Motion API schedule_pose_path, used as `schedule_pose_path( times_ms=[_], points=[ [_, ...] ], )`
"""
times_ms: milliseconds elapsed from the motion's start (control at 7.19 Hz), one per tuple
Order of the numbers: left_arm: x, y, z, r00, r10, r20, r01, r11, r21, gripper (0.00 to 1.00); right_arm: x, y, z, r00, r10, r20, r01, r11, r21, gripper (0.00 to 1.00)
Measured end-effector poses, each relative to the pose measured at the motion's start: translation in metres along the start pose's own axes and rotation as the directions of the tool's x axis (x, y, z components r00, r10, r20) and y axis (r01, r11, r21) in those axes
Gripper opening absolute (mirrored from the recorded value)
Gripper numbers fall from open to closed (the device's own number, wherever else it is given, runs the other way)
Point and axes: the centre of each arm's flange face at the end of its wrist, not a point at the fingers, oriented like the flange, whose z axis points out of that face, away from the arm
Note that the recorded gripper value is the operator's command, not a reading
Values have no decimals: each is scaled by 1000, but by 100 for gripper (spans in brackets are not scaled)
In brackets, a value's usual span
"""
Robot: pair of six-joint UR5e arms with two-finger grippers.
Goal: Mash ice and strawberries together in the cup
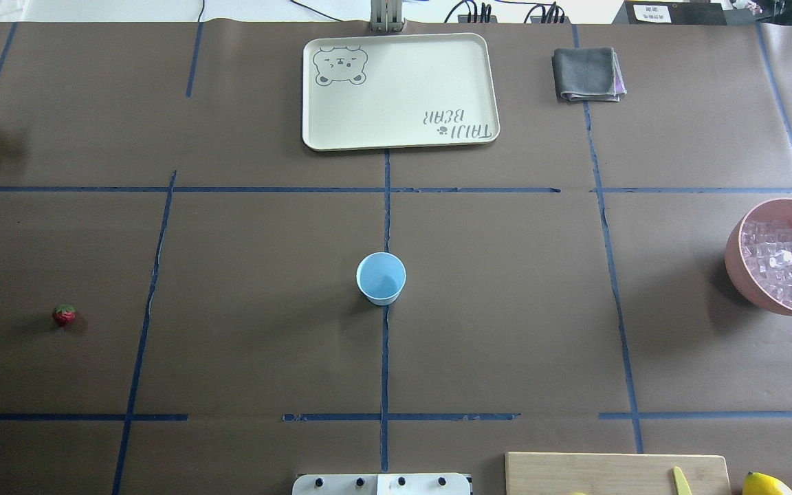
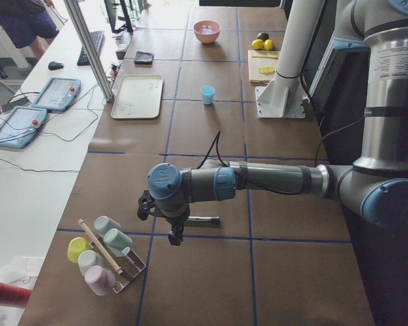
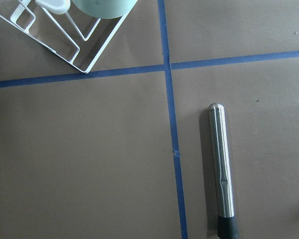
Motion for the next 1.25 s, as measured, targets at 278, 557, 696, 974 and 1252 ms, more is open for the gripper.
schedule_pose_path(
  times_ms=[278,557,696,974,1252],
  points=[
    [-1,0,-2,1000,-2,0,2,1000,4,100,0,0,0,1000,-2,-1,2,1000,0,100],
    [-2,1,-2,1000,-3,0,3,1000,5,100,-1,0,0,1000,-4,-2,4,1000,1,100],
    [-2,1,-2,1000,-3,0,3,1000,5,100,0,0,1,1000,-5,-2,5,1000,1,100],
    [-1,0,-3,1000,-2,1,2,1000,6,100,0,2,1,1000,-4,4,4,1000,0,100],
    [-1,0,-3,1000,-1,1,1,1000,6,100,-1,1,2,1000,-5,9,5,1000,-1,100]
  ],
)
